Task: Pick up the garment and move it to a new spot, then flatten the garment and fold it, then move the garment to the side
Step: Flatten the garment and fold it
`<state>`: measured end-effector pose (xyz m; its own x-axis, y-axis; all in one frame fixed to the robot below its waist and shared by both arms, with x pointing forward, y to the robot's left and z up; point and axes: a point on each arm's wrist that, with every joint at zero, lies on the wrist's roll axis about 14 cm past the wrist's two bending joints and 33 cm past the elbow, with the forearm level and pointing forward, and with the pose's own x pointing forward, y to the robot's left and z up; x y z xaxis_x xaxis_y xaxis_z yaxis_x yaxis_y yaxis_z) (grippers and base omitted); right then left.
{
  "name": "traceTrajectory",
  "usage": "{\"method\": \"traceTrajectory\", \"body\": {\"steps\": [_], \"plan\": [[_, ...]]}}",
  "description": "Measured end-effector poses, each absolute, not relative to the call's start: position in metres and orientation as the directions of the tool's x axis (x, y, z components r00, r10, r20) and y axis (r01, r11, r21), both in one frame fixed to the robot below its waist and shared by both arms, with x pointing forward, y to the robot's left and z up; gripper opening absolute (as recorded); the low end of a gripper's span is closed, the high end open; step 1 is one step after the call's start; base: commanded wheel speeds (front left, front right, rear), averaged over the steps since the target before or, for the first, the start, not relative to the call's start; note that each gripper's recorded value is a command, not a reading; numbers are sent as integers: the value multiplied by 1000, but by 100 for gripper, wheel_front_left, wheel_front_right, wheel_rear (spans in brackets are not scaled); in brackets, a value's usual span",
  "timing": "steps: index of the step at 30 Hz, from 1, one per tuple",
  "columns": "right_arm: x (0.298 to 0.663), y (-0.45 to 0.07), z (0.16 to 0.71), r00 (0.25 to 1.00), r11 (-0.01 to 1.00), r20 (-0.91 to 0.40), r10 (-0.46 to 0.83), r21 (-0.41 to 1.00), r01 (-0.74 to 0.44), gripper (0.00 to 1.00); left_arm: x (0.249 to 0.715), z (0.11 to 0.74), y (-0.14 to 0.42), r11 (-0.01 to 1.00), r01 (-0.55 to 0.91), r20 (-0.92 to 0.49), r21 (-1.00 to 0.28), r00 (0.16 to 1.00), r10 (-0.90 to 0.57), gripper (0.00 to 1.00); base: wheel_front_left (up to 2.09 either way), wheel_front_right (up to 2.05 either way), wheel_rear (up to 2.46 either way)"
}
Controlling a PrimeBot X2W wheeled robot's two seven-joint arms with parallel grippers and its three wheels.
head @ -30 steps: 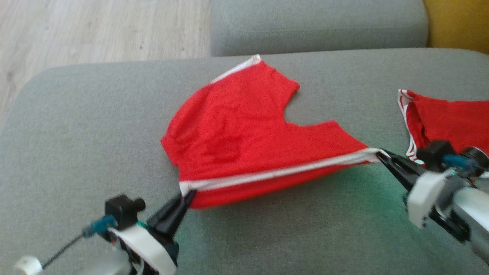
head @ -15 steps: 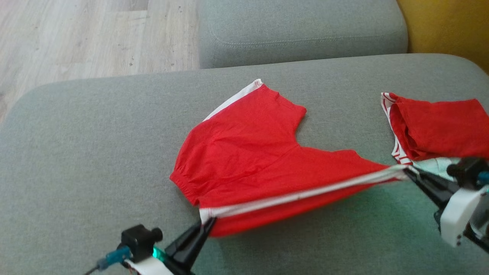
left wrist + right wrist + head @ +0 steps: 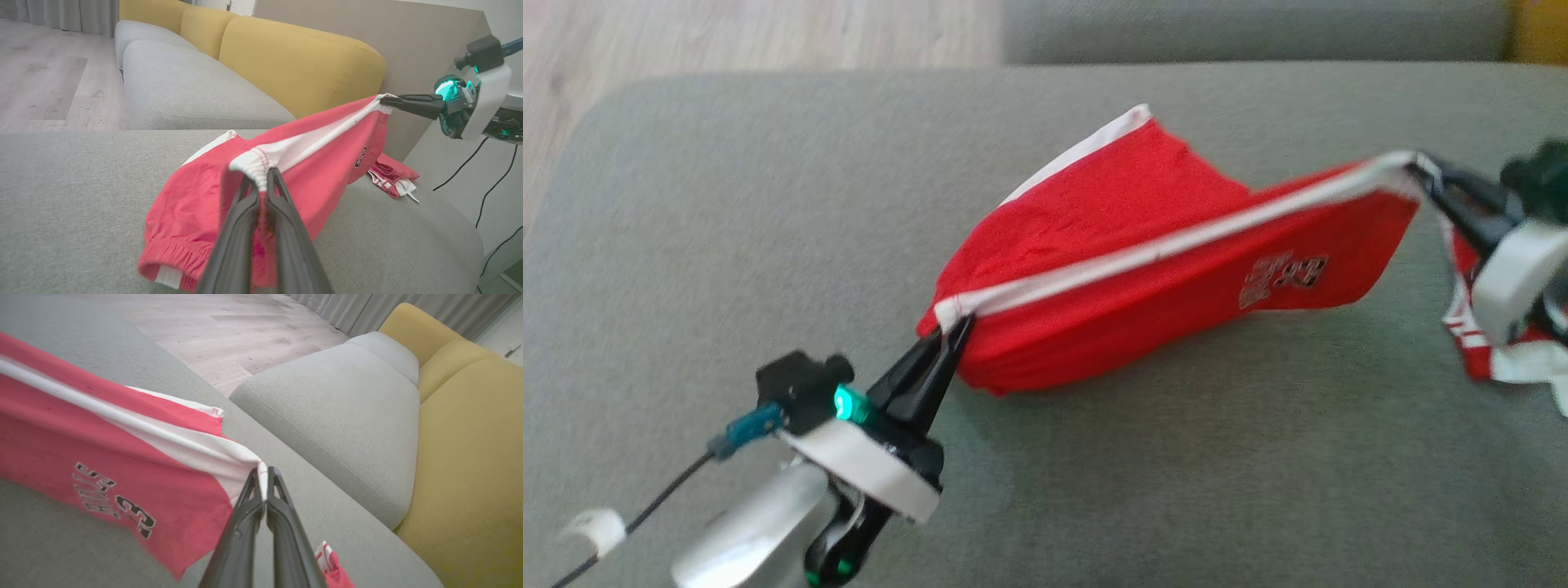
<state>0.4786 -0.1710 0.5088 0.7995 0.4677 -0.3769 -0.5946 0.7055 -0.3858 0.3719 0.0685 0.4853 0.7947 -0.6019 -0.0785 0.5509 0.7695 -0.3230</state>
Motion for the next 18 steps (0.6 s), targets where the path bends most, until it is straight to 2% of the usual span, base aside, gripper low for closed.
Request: {"method": "traceTrajectory", "body": {"steps": [8,13,18], "plan": [[538,-119,504,743,595,-425,517,-445,-669,0,394,466,92,824,459,-129,-333,843,-522,0,0,0,0],[551,-89,475,666,495,-520,535,-446,-746,0,398,450,99,844,417,-174,-337,853,-492,0,0,0,0],[574,-74,463,645,473,-542,539,-438,-764,0,410,445,102,858,394,-191,-330,862,-469,0,0,0,0]]}}
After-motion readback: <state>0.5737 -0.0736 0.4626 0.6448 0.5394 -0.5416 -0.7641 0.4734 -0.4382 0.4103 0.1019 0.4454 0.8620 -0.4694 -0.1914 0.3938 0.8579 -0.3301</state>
